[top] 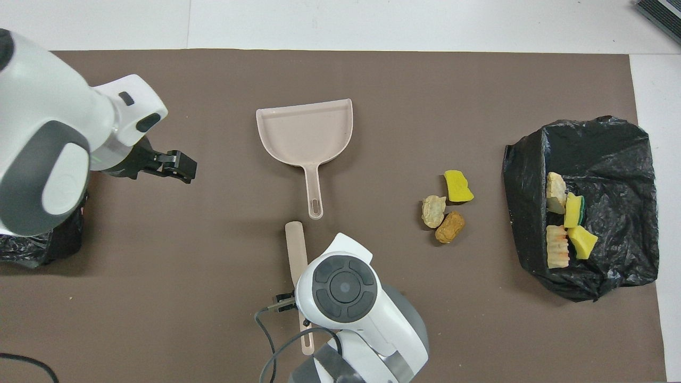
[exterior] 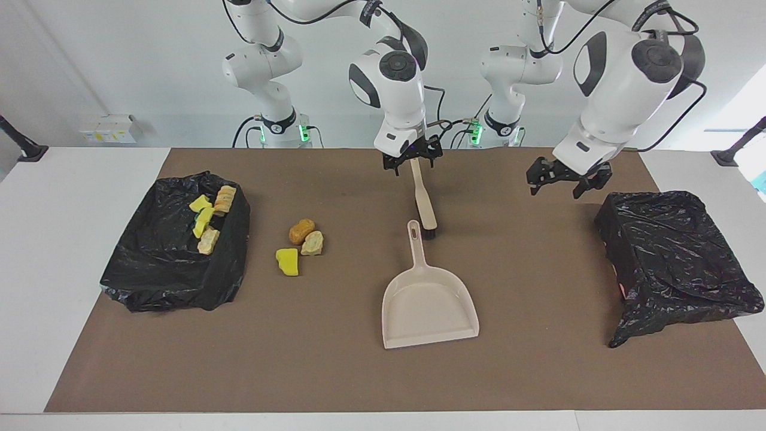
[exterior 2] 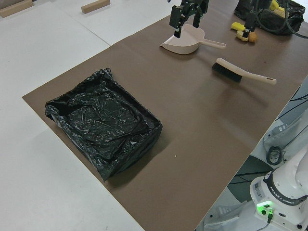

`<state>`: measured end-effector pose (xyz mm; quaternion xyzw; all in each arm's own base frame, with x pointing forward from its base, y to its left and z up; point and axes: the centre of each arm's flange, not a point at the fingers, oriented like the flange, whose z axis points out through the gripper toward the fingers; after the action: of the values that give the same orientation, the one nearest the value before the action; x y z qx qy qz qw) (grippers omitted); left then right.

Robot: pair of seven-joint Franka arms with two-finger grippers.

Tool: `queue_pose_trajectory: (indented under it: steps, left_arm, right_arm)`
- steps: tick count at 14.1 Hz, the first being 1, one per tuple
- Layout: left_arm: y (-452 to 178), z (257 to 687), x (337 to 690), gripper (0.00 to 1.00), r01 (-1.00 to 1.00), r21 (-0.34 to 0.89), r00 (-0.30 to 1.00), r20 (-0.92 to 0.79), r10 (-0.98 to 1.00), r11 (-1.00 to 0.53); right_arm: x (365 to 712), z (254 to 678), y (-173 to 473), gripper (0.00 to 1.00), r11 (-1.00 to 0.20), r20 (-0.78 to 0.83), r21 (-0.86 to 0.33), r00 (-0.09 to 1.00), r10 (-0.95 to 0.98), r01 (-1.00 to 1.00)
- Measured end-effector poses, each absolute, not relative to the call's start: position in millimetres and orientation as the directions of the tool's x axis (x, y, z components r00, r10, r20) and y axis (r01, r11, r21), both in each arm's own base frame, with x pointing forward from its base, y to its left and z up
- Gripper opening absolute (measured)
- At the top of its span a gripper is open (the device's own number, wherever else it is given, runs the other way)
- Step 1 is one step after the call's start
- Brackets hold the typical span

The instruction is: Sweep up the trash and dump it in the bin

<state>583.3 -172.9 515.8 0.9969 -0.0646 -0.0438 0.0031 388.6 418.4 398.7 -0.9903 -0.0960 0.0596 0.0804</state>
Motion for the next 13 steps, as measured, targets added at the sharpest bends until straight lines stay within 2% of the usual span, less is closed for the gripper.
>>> queue_pose_trajectory:
  steps: [5, 8, 11, 13]
  left_arm:
    - [-273.2, 460.0, 599.2, 1.00, -0.074, 0.001, 0.994, -0.076, -0.073, -0.997]
    - [-317.0, 435.4, 593.1, 1.00, -0.061, -0.004, 0.997, -0.053, -0.061, -0.998]
    - [-346.8, 416.0, 583.8, 1.00, -0.056, -0.008, 0.998, -0.034, -0.055, -0.998]
    - [-369.8, 386.8, 571.9, 1.00, -0.052, -0.024, 0.997, -0.059, -0.051, -0.998]
  right_arm:
    - [371.5, 356.4, 435.9, 1.00, -0.960, -0.079, -0.179, 0.970, 0.230, 0.213]
    - [362.7, 341.7, 440.7, 1.00, -0.959, -0.090, -0.172, 0.966, 0.243, 0.225]
    - [353.1, 332.7, 442.4, 0.94, -0.957, -0.089, -0.169, 0.963, 0.254, 0.237]
    - [352.4, 332.1, 442.4, 0.69, -0.957, -0.090, -0.168, 0.963, 0.255, 0.238]
